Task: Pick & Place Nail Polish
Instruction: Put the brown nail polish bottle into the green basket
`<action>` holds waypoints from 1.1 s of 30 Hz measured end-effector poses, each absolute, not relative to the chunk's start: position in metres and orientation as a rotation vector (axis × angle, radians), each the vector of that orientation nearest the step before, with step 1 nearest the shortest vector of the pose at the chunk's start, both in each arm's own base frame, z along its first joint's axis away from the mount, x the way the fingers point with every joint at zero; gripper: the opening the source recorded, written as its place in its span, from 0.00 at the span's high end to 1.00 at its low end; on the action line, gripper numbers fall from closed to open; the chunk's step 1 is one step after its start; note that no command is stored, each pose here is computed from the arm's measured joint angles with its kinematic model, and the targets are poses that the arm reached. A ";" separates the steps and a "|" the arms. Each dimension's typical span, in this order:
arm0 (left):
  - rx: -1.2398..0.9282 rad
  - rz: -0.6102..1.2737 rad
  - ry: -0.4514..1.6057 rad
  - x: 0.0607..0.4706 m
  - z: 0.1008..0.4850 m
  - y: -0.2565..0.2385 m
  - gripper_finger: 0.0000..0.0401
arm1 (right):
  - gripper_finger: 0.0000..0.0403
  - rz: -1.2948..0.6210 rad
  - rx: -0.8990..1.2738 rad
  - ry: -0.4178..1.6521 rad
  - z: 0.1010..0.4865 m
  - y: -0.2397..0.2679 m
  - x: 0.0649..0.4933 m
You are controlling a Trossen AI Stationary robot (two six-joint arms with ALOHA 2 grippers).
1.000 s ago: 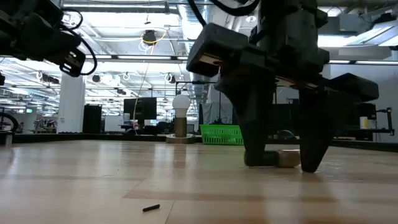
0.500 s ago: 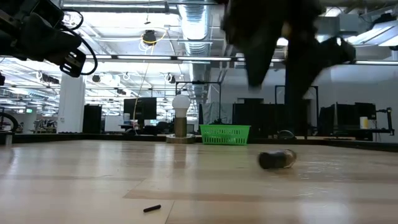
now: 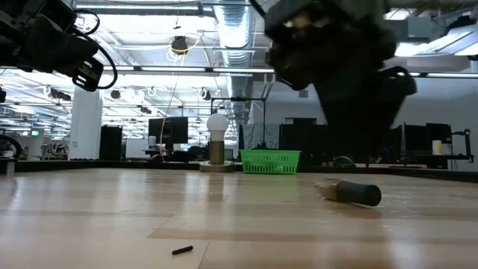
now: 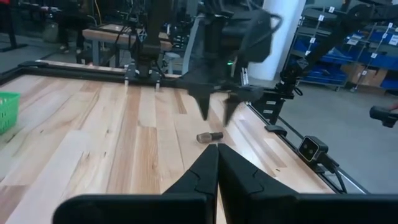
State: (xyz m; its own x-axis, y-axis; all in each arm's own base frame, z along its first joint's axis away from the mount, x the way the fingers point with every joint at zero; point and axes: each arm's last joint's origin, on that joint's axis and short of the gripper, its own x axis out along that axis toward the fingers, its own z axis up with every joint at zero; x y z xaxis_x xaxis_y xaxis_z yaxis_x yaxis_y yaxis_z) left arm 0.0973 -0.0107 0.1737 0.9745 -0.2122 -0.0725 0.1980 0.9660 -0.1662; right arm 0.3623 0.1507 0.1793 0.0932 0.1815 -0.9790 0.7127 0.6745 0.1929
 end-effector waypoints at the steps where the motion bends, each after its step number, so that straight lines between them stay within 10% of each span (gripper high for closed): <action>1: -0.159 -0.208 0.089 0.097 0.174 -0.011 1.00 | 0.39 -0.486 0.802 1.459 0.178 0.150 0.362; 33: -0.164 -0.255 0.096 0.097 0.173 -0.012 1.00 | 0.61 -0.505 0.762 1.394 0.155 0.171 0.366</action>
State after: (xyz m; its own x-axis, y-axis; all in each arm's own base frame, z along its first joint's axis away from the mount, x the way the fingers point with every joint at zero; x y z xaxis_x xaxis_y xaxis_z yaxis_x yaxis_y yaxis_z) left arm 0.0975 -0.0121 0.1732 0.9632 -0.2585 -0.0736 0.2429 0.9544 -0.1734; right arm 0.3658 0.1706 0.1555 0.1332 0.1177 -0.9841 0.7205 0.6703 0.1777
